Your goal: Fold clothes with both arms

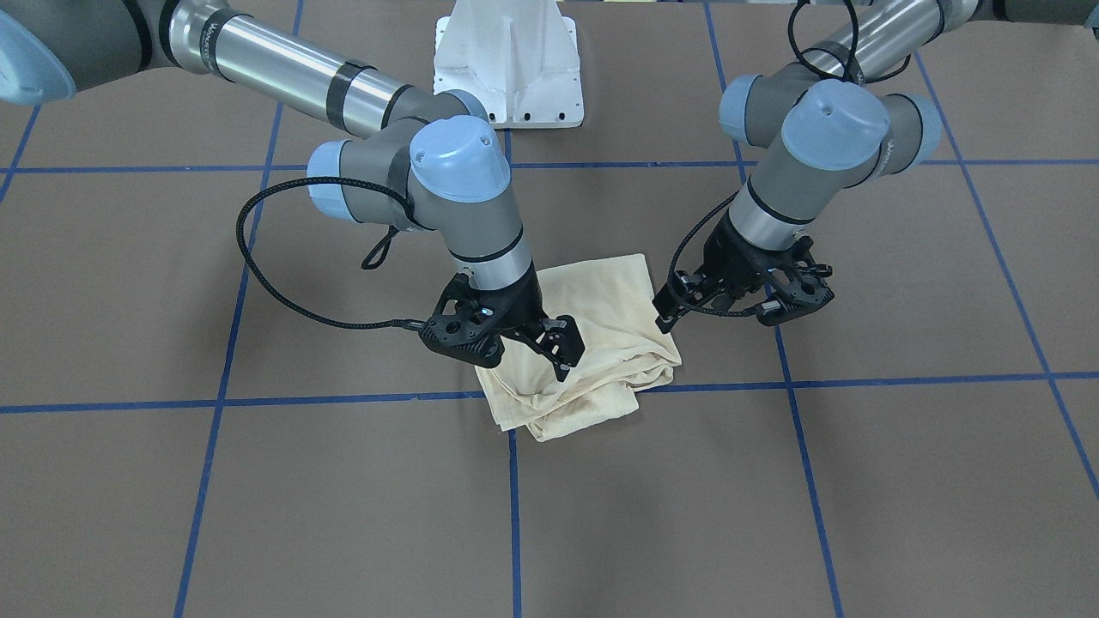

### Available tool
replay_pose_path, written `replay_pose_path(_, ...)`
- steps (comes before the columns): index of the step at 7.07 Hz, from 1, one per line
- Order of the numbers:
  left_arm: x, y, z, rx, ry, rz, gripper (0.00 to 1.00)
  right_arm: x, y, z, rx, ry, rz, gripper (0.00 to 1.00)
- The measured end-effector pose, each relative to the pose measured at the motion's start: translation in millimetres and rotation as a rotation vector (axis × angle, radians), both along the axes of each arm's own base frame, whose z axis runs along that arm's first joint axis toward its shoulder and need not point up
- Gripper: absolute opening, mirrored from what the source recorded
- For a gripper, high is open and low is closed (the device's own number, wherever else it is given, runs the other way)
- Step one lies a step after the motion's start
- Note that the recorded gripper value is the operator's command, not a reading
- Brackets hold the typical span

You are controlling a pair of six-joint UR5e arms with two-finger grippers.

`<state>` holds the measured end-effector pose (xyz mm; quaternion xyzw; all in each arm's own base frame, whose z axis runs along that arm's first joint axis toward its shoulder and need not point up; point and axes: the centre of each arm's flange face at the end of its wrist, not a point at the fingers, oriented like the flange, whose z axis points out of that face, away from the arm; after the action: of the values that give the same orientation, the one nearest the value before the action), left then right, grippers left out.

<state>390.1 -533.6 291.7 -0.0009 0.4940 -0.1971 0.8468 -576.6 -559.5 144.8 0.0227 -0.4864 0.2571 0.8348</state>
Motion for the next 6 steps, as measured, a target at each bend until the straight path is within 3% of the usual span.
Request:
replay_pose_path(1,-14.5,7.2,7.4,0.031,-0.009,0.014,1.0,-3.4,7.3,-2.6,0.047,0.028,-0.061,1.0)
replay_pose_path(2,-29.2,17.4,17.8,0.072,-0.024,0.037,1.0,-11.5,15.6,0.6,0.137,0.09,-0.145,1.0)
replay_pose_path(4,-46.5,26.9,29.9,0.123,-0.044,0.062,1.0,-29.0,24.2,17.7,0.363,0.256,-0.324,1.0)
replay_pose_path(5,-50.8,26.5,31.5,0.13,-0.047,0.061,1.0,-35.2,22.1,28.2,0.438,0.323,-0.386,1.0)
replay_pose_path(6,-54.5,24.6,32.3,0.132,-0.05,0.057,1.0,-40.0,19.4,36.7,0.47,0.362,-0.417,1.0)
